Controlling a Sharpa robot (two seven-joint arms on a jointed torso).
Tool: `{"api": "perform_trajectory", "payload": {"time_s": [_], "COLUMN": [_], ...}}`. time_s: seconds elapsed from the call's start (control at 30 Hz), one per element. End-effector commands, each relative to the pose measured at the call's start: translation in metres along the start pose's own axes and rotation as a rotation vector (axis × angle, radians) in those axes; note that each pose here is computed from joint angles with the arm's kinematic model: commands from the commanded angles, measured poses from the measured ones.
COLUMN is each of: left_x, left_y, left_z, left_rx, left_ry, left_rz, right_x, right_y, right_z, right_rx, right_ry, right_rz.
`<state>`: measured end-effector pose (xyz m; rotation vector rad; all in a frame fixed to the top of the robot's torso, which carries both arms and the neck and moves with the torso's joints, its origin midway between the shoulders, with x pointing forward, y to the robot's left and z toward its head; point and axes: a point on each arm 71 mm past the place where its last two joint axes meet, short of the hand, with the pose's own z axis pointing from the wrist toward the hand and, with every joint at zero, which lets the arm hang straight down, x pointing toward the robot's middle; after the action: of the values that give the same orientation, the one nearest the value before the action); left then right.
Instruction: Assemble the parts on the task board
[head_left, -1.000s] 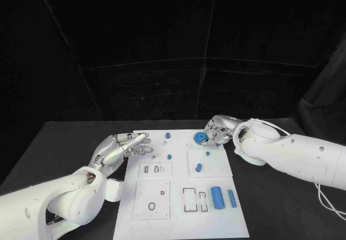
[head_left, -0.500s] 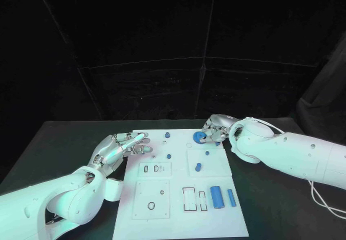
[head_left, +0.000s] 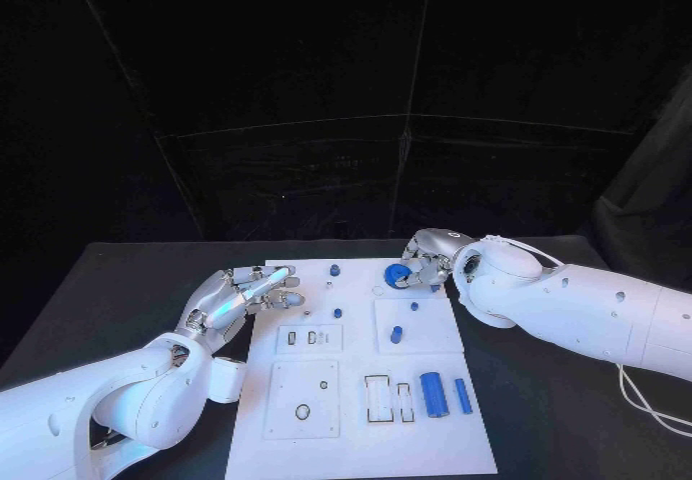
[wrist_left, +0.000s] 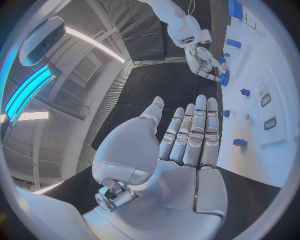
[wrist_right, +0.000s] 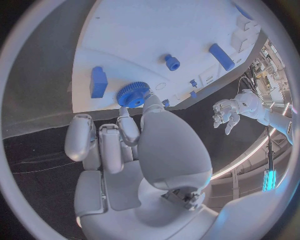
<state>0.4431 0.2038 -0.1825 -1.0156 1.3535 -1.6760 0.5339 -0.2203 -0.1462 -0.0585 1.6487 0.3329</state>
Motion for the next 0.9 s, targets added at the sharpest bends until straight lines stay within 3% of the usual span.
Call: {"api": "perform_trajectory", "payload": {"time_s": [0.03,0.43,0.9], "left_x": [0.0014,0.0011,0.0013], "left_y": [-0.0011,-0.0007,-0.0004], "left_z": [0.0007,0.001,0.0011], "left_rx": [0.006,0.004,0.001], "left_ry": [0.014,0.016,0.018], "left_rz": [-0.007,-0.008,-0.009], "right_x": [-0.0025,-0.0022,0.0035], "right_y": [0.0049,0.0104,0.0087], "right_z": [0.0002,0.001,0.0033], "right_rx": [-0.023,-0.041,-0.034], "right_ry": [-0.027,-0.033,0.041], "right_rz": [-0.072,-0.094,-0.117]}}
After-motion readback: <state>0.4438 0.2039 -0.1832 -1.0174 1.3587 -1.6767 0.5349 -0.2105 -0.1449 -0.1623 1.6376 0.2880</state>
